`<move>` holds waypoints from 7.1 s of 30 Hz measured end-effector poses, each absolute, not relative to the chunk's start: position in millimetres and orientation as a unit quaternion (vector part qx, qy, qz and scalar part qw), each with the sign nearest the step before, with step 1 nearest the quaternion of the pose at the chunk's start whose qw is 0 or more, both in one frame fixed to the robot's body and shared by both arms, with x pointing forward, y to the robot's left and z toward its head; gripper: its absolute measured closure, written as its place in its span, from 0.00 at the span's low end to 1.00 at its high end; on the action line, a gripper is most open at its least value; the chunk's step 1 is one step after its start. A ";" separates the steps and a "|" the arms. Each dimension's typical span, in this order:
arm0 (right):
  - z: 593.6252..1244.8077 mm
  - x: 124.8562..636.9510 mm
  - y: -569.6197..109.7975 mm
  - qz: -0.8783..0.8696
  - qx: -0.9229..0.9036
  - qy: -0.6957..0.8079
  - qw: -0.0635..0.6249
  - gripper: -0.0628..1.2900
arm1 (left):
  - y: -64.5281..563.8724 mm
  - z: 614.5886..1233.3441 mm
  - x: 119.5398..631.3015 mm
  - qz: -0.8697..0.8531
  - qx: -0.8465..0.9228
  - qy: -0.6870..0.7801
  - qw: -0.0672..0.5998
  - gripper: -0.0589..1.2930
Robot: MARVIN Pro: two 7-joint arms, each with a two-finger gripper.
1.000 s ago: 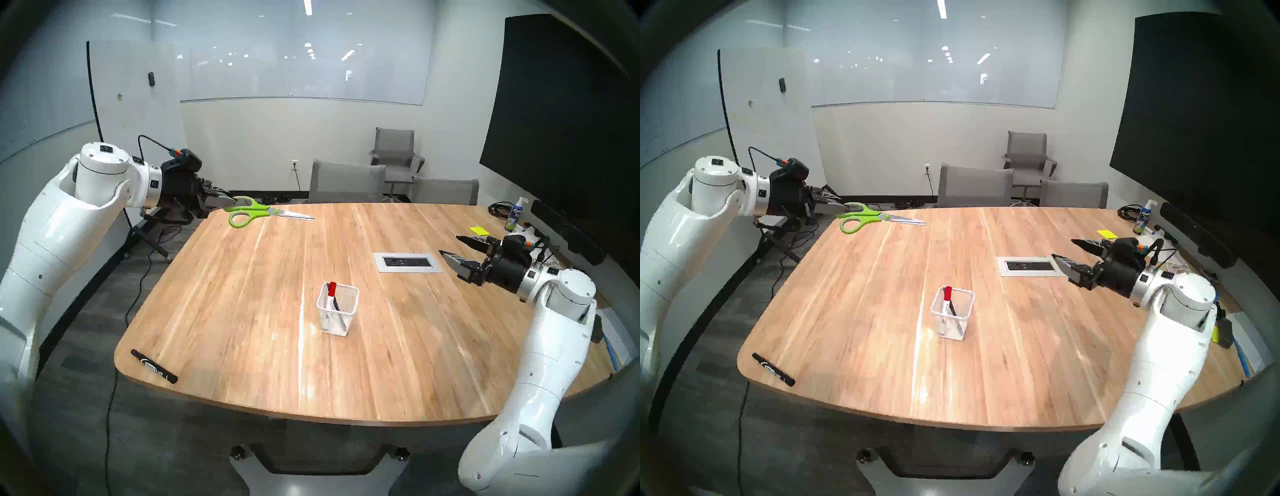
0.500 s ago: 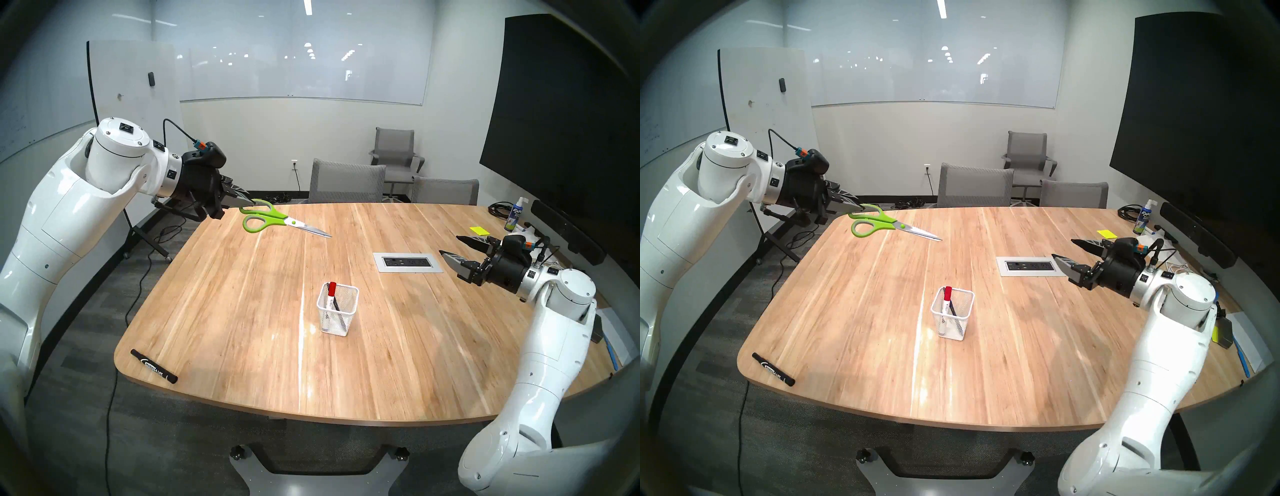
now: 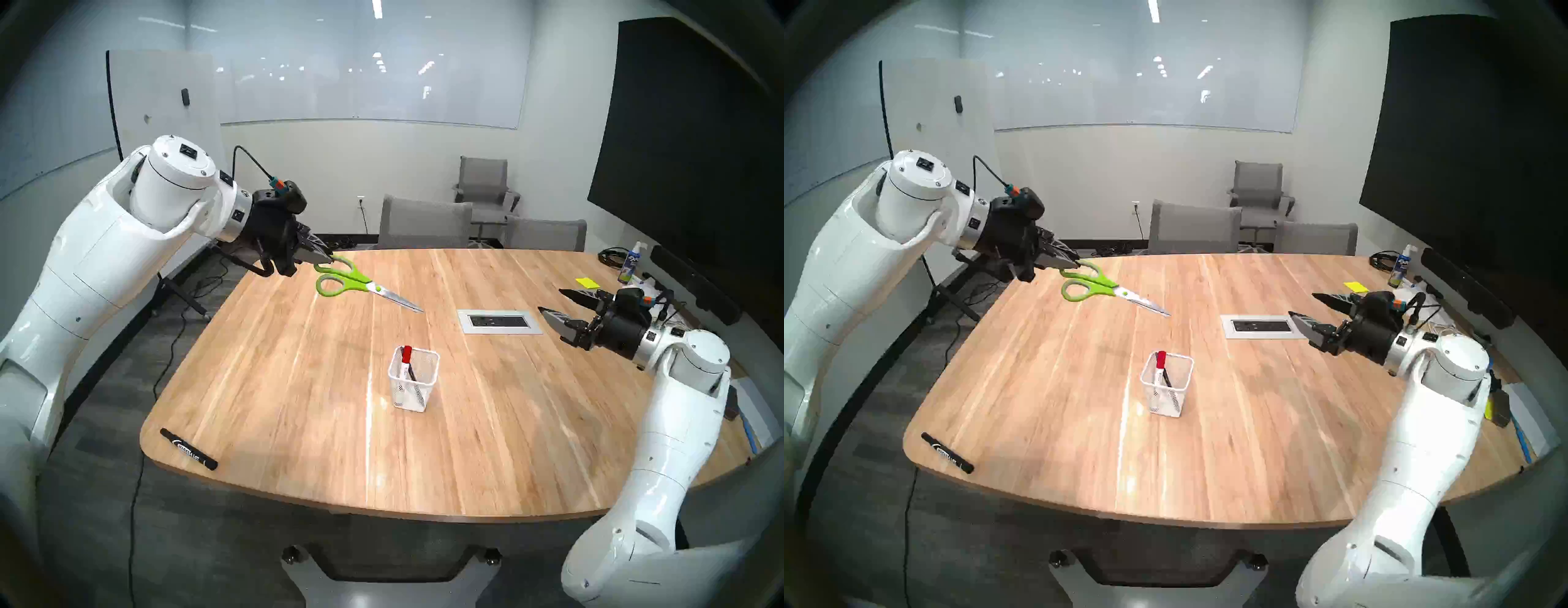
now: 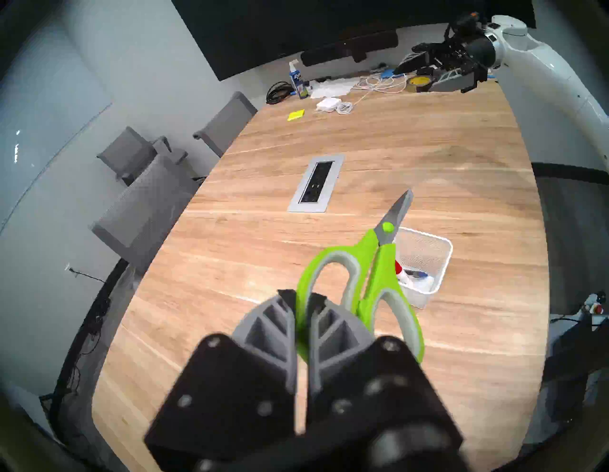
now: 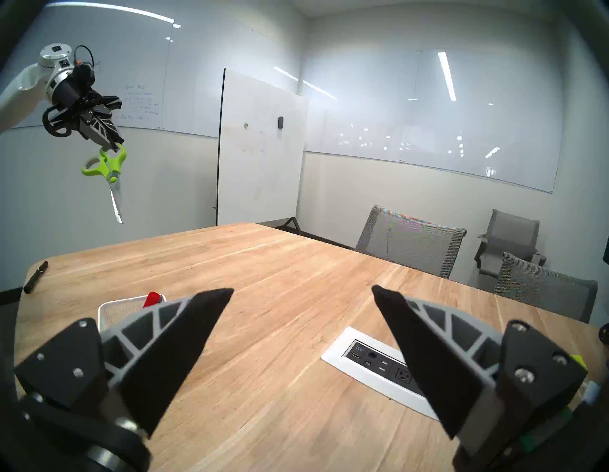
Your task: Place the pen, the marker, and the scissors into the pen holder
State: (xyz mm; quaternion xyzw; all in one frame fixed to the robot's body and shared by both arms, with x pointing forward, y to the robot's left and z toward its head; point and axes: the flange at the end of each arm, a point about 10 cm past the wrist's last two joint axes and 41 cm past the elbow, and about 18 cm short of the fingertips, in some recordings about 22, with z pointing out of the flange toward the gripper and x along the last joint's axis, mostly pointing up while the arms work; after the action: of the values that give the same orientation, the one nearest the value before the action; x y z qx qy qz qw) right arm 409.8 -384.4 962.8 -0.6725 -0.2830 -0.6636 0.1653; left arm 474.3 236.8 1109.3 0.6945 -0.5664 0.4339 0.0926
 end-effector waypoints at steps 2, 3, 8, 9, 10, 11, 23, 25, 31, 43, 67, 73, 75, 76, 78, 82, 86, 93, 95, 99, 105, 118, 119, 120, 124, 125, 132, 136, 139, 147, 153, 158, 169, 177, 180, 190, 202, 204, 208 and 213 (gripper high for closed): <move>962.8 409.8 -384.4 -0.664 -0.673 -0.283 0.165 0.06 | 234.3 1107.2 473.9 0.430 0.694 -0.570 0.093 0.93; 962.8 409.8 -384.4 -0.664 -0.673 -0.283 0.165 0.06 | 232.4 1105.6 473.7 0.427 0.694 -0.573 0.094 0.93; 962.9 409.8 -384.4 -0.664 -0.673 -0.283 0.165 0.06 | 227.7 1101.9 473.4 0.421 0.692 -0.579 0.094 0.93; 962.9 409.8 -384.4 -0.664 -0.673 -0.283 0.165 0.06 | 225.9 1100.0 473.5 0.419 0.691 -0.582 0.093 0.93; 962.9 409.8 -384.4 -0.664 -0.673 -0.283 0.165 0.06 | 225.0 1099.1 473.6 0.418 0.690 -0.584 0.093 0.93; 962.9 409.8 -384.4 -0.664 -0.673 -0.283 0.165 0.06 | 224.1 1098.2 473.6 0.417 0.690 -0.585 0.093 0.93; 962.9 409.7 -384.4 -0.664 -0.672 -0.283 0.165 0.06 | 204.7 1069.9 484.8 0.400 0.685 -0.603 0.082 0.93; 962.9 409.7 -384.4 -0.664 -0.672 -0.283 0.165 0.06 | 202.6 1063.5 488.8 0.397 0.686 -0.605 0.079 0.93; 962.9 409.7 -384.4 -0.664 -0.672 -0.283 0.165 0.06 | 197.9 1050.5 495.9 0.390 0.686 -0.609 0.076 0.93; 962.9 409.7 -384.4 -0.664 -0.672 -0.283 0.165 0.06 | 196.0 1042.0 503.6 0.380 0.682 -0.621 0.065 0.93; 962.9 409.7 -384.5 -0.664 -0.672 -0.283 0.165 0.05 | 185.7 1025.1 511.3 0.342 0.669 -0.658 0.053 0.93; 962.9 409.7 -384.5 -0.664 -0.672 -0.283 0.165 0.05 | 185.7 1021.9 516.7 0.335 0.670 -0.661 0.048 0.93; 962.9 409.7 -384.5 -0.664 -0.672 -0.283 0.165 0.05 | 185.0 1021.1 517.8 0.334 0.669 -0.663 0.046 0.93; 962.9 409.7 -384.5 -0.664 -0.672 -0.283 0.165 0.05 | 184.4 1020.6 518.8 0.333 0.668 -0.664 0.045 0.93; 962.9 409.7 -384.5 -0.664 -0.672 -0.283 0.165 0.05 | 183.6 1020.1 520.2 0.332 0.668 -0.665 0.044 0.93; 962.8 409.8 -384.5 -0.664 -0.673 -0.283 0.165 0.05 | 181.1 1019.3 524.7 0.333 0.668 -0.665 0.040 0.93; 962.8 409.8 -384.5 -0.664 -0.673 -0.283 0.165 0.05 | 178.8 1020.1 529.3 0.336 0.668 -0.664 0.036 0.93; 962.8 409.8 -384.5 -0.664 -0.673 -0.283 0.165 0.05 | 173.2 1021.8 535.1 0.339 0.665 -0.664 0.031 0.93; 962.8 409.8 -384.5 -0.664 -0.673 -0.283 0.165 0.05 | 171.9 1022.1 535.8 0.340 0.665 -0.665 0.030 0.93; 962.8 409.8 -384.5 -0.664 -0.673 -0.283 0.165 0.05 | 164.8 1023.1 536.7 0.340 0.658 -0.671 0.026 0.93; 962.8 409.8 -384.5 -0.664 -0.673 -0.283 0.165 0.05 | 155.3 1024.3 536.1 0.341 0.649 -0.680 0.024 0.93; 962.9 409.8 -384.5 -0.664 -0.673 -0.283 0.165 0.05 | 143.9 1035.8 520.5 0.330 0.622 -0.710 0.016 0.93; 962.9 409.8 -384.5 -0.664 -0.673 -0.283 0.165 0.05 | 143.6 1037.5 518.4 0.328 0.619 -0.713 0.013 0.93; 962.9 409.8 -384.5 -0.664 -0.672 -0.283 0.165 0.05 | 143.2 1039.2 516.6 0.326 0.617 -0.716 0.010 0.93; 962.9 409.8 -384.5 -0.664 -0.672 -0.283 0.165 0.05 | 140.7 1041.7 511.4 0.317 0.610 -0.726 0.000 0.93; 962.9 409.8 -384.5 -0.664 -0.672 -0.283 0.165 0.05 | 140.1 1041.6 510.7 0.316 0.608 -0.728 -0.002 0.93; 962.9 409.8 -384.5 -0.664 -0.672 -0.283 0.165 0.05 | 133.7 1041.0 506.3 0.305 0.599 -0.741 -0.012 0.93; 962.9 409.8 -384.5 -0.664 -0.672 -0.283 0.165 0.05 | 130.3 1041.9 506.3 0.304 0.596 -0.743 -0.015 0.93; 962.9 409.8 -384.5 -0.664 -0.672 -0.283 0.165 0.05 | 127.9 1042.8 506.8 0.304 0.594 -0.745 -0.018 0.93; 963.0 409.7 -384.5 -0.664 -0.672 -0.283 0.165 0.05 | 122.8 1040.5 506.4 0.296 0.583 -0.756 -0.029 0.93; 963.0 409.7 -384.5 -0.664 -0.672 -0.283 0.165 0.05 | 119.4 1036.2 505.4 0.286 0.572 -0.767 -0.036 0.93; 963.0 409.7 -384.5 -0.664 -0.672 -0.283 0.165 0.05 | 116.9 1033.6 506.3 0.283 0.568 -0.772 -0.039 0.93; 962.9 409.7 -384.5 -0.664 -0.672 -0.283 0.165 0.05 | 116.3 1027.9 512.6 0.284 0.568 -0.771 -0.040 0.93; 962.9 409.7 -384.5 -0.664 -0.672 -0.283 0.165 0.05 | 115.9 1019.5 516.9 0.275 0.565 -0.776 -0.044 0.93; 962.9 409.7 -384.5 -0.664 -0.672 -0.283 0.165 0.05 | 114.2 1016.5 518.9 0.273 0.565 -0.777 -0.044 0.93; 962.9 409.7 -384.5 -0.664 -0.672 -0.283 0.165 0.05 | 108.9 1010.2 525.3 0.270 0.563 -0.780 -0.043 0.93; 962.9 409.7 -384.5 -0.664 -0.672 -0.283 0.165 0.05 | 99.8 1004.9 528.6 0.265 0.557 -0.786 -0.041 0.94; 962.9 409.7 -384.5 -0.664 -0.672 -0.283 0.165 0.05 | 97.4 1005.1 528.4 0.265 0.555 -0.788 -0.041 0.94; 962.9 409.7 -384.5 -0.664 -0.672 -0.283 0.165 0.05 | 92.2 1006.2 527.3 0.263 0.549 -0.793 -0.042 0.94; 962.9 409.7 -384.5 -0.664 -0.672 -0.283 0.165 0.05 | 87.6 1007.5 525.4 0.258 0.541 -0.799 -0.042 0.94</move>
State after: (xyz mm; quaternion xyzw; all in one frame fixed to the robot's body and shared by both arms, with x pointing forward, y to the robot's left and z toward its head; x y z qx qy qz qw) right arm 409.7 -384.5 962.9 -0.6725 -0.2830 -0.6636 0.1652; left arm 525.4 87.6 1007.5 0.5412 -0.7991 0.2584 -0.0417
